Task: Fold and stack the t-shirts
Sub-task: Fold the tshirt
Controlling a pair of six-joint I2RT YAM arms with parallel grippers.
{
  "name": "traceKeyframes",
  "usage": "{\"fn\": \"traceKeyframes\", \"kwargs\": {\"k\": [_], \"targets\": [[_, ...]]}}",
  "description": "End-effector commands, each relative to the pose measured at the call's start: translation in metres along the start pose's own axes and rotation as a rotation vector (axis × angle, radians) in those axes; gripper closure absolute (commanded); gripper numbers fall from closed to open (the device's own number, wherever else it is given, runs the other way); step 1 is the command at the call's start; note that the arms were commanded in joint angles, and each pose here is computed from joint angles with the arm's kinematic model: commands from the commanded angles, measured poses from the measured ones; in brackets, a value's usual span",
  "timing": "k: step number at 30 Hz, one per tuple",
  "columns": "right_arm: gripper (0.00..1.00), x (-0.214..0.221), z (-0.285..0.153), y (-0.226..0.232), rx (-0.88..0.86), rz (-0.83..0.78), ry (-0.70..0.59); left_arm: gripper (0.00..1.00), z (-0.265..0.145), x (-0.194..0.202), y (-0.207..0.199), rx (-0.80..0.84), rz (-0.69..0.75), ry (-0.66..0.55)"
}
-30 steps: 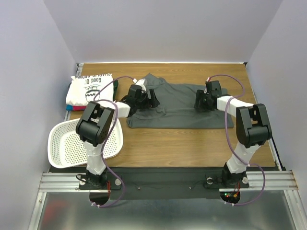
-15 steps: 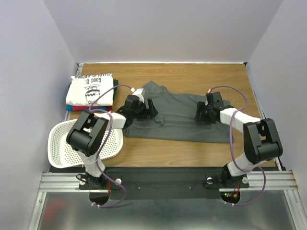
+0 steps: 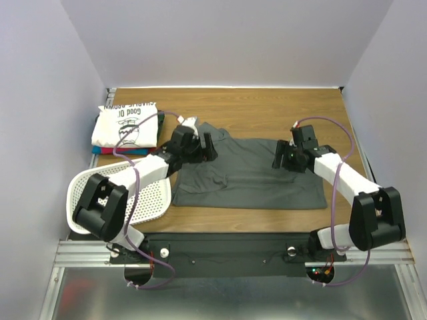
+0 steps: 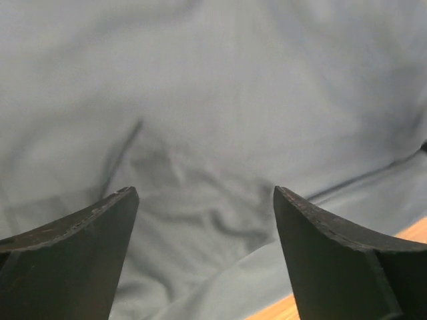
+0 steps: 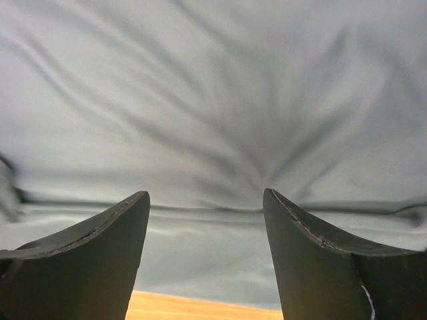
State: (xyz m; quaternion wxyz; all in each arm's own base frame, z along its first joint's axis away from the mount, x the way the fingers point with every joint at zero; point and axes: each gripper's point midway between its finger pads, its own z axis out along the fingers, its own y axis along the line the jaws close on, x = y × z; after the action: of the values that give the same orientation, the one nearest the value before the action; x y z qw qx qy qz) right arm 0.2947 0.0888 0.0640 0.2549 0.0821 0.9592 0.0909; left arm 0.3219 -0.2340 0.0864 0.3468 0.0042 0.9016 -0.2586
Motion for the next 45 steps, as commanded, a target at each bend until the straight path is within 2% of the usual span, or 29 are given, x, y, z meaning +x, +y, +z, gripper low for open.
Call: {"fn": "traceKeyframes", "kwargs": {"k": [1, 2, 5, 6, 11, 14, 20, 30, 36, 39, 42, 45], "targets": [[0.24, -0.070, -0.035, 0.014, 0.017, -0.020, -0.201, 0.02, -0.029, -0.103, -0.034, -0.014, 0.069, -0.246], [0.23, -0.080, -0.036, 0.010, 0.049, -0.020, -0.224, 0.02, -0.027, -0.135, -0.035, -0.043, 0.072, -0.300], [0.21, -0.113, -0.031, 0.001, 0.090, -0.019, -0.257, 0.02, -0.012, -0.168, -0.022, -0.111, 0.100, -0.328], [0.21, -0.123, -0.029, -0.005, 0.108, -0.021, -0.268, 0.02, 0.005, -0.184, -0.020, -0.124, 0.104, -0.332], [0.21, -0.156, -0.007, -0.034, 0.134, 0.038, -0.263, 0.06, 0.052, -0.213, 0.010, -0.145, 0.121, -0.304], [0.21, -0.165, 0.001, -0.059, 0.163, 0.081, -0.262, 0.10, 0.085, -0.207, 0.025, -0.135, 0.133, -0.248], [0.21, -0.162, 0.016, -0.123, 0.223, 0.208, -0.236, 0.14, 0.110, -0.202, 0.032, -0.113, 0.139, -0.207], [0.22, -0.163, 0.047, -0.156, 0.266, 0.272, -0.202, 0.15, 0.134, -0.184, 0.050, -0.128, 0.125, -0.145], [0.26, -0.153, 0.073, -0.164, 0.273, 0.288, -0.156, 0.14, 0.139, -0.180, 0.052, -0.121, 0.125, -0.134], [0.30, -0.150, 0.077, -0.167, 0.284, 0.292, -0.147, 0.15, 0.143, -0.175, 0.055, -0.124, 0.121, -0.121], [0.38, -0.150, 0.080, -0.171, 0.305, 0.289, -0.156, 0.15, 0.146, -0.173, 0.057, -0.124, 0.119, -0.116], [0.53, -0.151, 0.083, -0.172, 0.300, 0.291, -0.153, 0.14, 0.146, -0.171, 0.057, -0.125, 0.117, -0.111]]}}
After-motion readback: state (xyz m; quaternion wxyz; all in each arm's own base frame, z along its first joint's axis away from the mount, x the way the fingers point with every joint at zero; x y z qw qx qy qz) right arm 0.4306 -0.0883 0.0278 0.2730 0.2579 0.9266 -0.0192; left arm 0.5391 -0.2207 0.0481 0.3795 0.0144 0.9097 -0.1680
